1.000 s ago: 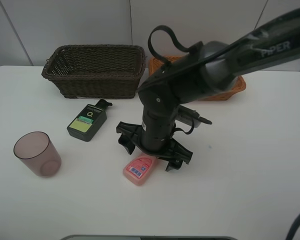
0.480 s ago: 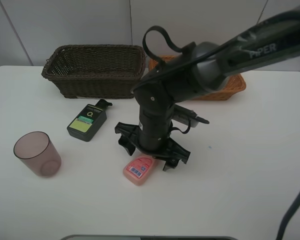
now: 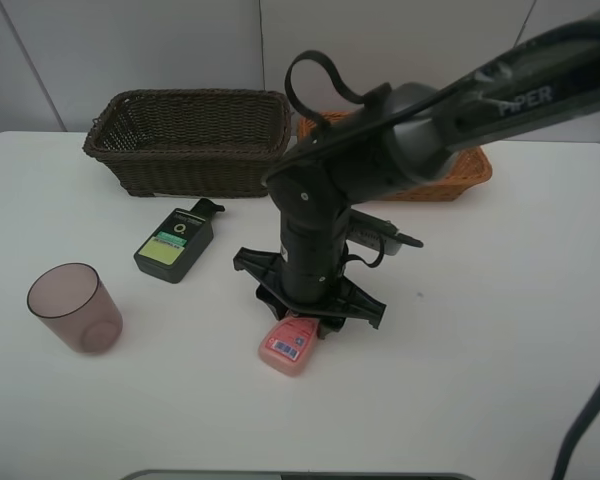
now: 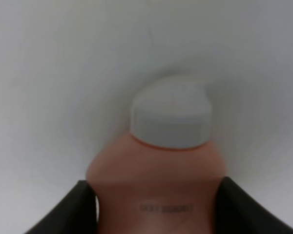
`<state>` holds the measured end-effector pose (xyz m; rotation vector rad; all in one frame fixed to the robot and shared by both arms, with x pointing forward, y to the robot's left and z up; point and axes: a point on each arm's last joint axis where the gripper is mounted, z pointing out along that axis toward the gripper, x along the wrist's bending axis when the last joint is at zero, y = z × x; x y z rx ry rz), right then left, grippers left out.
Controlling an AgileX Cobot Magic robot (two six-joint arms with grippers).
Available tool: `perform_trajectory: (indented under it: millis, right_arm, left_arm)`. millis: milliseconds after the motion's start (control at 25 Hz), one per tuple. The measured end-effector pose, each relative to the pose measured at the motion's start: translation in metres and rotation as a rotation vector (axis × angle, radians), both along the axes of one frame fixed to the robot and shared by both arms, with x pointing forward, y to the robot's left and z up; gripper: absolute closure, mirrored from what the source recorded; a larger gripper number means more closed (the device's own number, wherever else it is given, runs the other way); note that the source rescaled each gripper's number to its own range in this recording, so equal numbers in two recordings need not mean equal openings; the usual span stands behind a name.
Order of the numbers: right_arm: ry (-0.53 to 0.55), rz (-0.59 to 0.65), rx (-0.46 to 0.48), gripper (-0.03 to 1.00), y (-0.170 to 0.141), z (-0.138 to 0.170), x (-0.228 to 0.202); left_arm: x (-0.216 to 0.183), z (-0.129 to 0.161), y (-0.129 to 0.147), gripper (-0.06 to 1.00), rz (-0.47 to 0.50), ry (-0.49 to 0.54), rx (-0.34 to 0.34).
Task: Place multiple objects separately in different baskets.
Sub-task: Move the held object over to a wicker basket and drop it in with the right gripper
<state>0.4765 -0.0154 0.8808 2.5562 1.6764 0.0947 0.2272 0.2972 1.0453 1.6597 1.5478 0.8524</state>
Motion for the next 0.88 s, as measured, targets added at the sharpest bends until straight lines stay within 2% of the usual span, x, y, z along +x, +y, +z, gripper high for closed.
perform_trajectory:
  millis: [560,720,880]
  right_arm:
    - [-0.010,0.014,0.015,0.96,0.002,0.001,0.002]
    - [-0.045,0.128,0.045,0.96,0.011,0.015,0.008]
    - [-0.086,0.372,0.041,0.96,0.022,0.047,0.019]
  left_arm:
    - [0.000,0.000,0.000,-0.06,0.000,0.000,0.000]
    - [0.000,0.000,0.000,-0.06,0.000,0.000,0.000]
    - [0.000,0.000,0.000,-0.06,0.000,0.000,0.000]
